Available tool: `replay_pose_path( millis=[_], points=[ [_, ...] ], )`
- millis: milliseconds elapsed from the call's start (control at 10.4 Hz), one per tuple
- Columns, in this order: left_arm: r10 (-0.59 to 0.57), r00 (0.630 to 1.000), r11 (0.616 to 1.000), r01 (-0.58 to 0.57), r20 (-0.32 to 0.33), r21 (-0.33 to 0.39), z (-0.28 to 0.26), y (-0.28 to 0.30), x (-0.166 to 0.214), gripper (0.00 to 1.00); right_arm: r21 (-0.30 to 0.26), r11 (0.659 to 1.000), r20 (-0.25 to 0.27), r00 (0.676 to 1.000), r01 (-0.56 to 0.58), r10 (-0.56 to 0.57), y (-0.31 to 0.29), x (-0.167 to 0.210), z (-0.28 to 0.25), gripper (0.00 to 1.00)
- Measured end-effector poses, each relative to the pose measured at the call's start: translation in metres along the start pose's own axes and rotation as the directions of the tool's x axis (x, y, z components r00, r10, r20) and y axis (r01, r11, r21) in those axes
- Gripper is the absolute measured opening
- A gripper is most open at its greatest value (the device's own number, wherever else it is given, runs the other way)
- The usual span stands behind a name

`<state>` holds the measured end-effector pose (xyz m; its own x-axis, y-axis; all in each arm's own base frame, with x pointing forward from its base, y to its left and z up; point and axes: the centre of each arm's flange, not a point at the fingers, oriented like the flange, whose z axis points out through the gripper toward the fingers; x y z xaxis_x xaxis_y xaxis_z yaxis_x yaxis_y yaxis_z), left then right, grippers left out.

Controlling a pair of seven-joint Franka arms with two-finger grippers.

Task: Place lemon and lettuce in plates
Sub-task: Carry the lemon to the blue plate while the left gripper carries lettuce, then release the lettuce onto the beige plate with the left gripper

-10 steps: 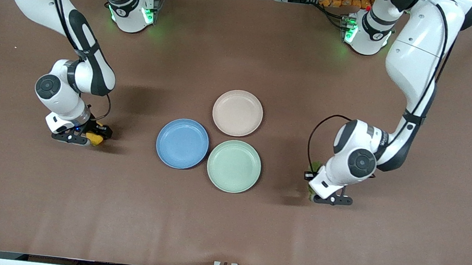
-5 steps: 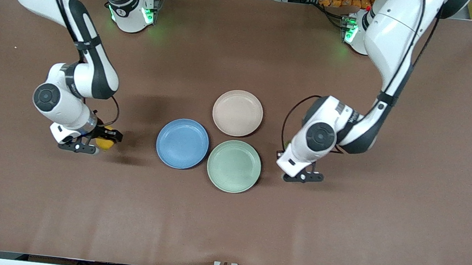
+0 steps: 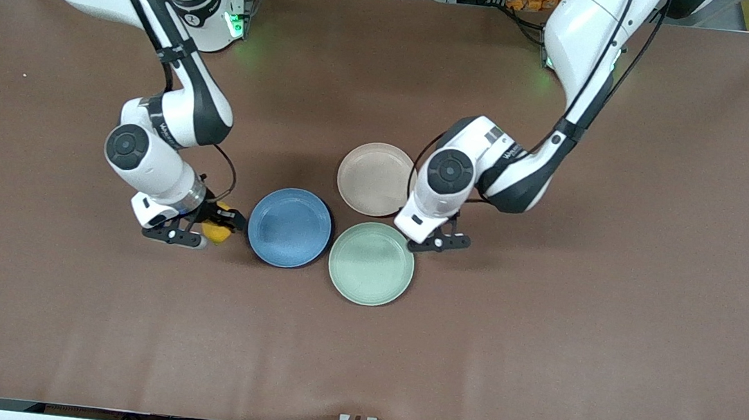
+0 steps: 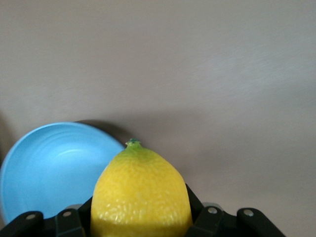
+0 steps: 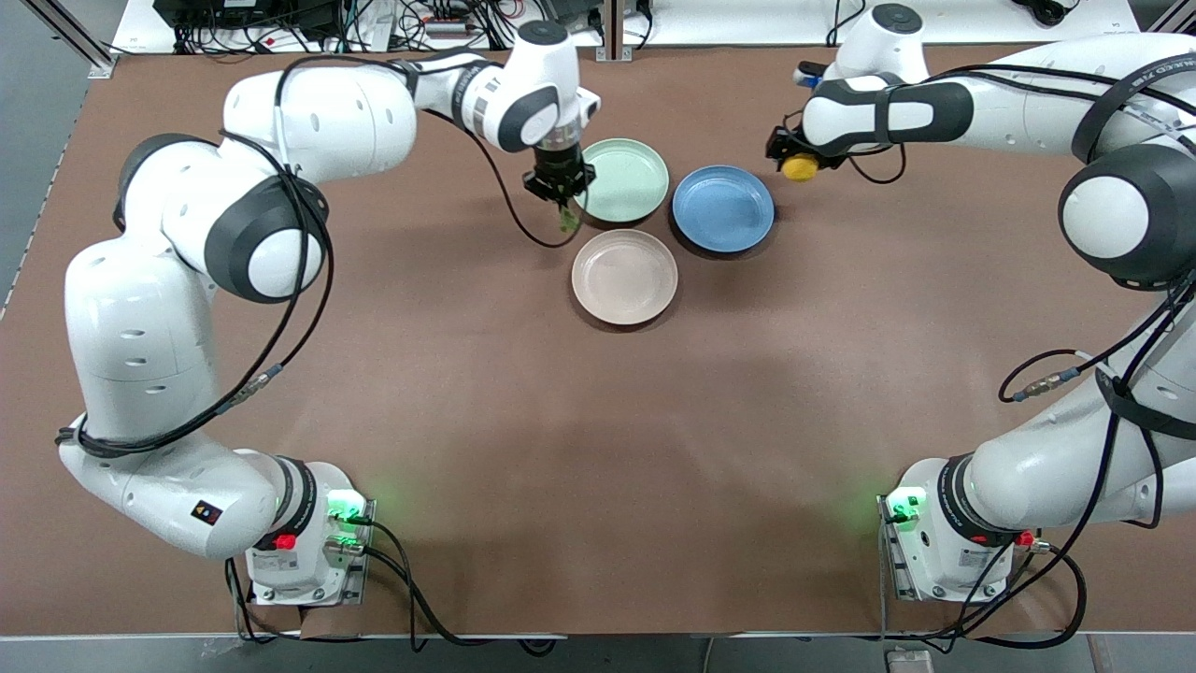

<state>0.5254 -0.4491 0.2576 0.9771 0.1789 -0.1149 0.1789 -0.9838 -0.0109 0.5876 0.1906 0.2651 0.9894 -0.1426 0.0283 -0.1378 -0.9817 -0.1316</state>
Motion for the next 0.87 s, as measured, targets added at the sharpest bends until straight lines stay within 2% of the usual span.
replay_pose_path(
  millis=[386, 579, 676, 772, 869],
  points=[
    [0.007, 1.000, 1.000, -0.007, 0.012, 0.025, 0.014, 0.055, -0.082, 0.04, 0.000, 1.000, 0.034, 0.999, -0.005, 0.005, -0.037, -0.023, 0.017, 0.60],
    [0.006, 1.000, 0.999, -0.007, 0.019, 0.042, 0.025, 0.066, -0.105, 0.04, -0.004, 1.000, 0.056, 0.998, 0.010, -0.010, -0.057, -0.036, 0.034, 0.60],
    [-0.004, 1.000, 0.999, 0.003, 0.020, 0.046, 0.028, 0.065, -0.104, 0.05, -0.013, 1.000, 0.059, 0.998, 0.016, -0.015, -0.067, -0.041, 0.042, 0.60],
    [-0.012, 1.000, 0.999, 0.011, 0.019, 0.049, 0.029, 0.063, -0.100, 0.15, -0.032, 0.999, 0.052, 0.998, 0.023, -0.021, -0.075, -0.043, 0.048, 0.60],
    [-0.017, 1.000, 0.999, 0.016, 0.018, 0.051, 0.030, 0.062, -0.098, 0.29, -0.058, 0.998, 0.040, 0.999, 0.024, -0.022, -0.080, -0.043, 0.055, 0.60]
  ],
)
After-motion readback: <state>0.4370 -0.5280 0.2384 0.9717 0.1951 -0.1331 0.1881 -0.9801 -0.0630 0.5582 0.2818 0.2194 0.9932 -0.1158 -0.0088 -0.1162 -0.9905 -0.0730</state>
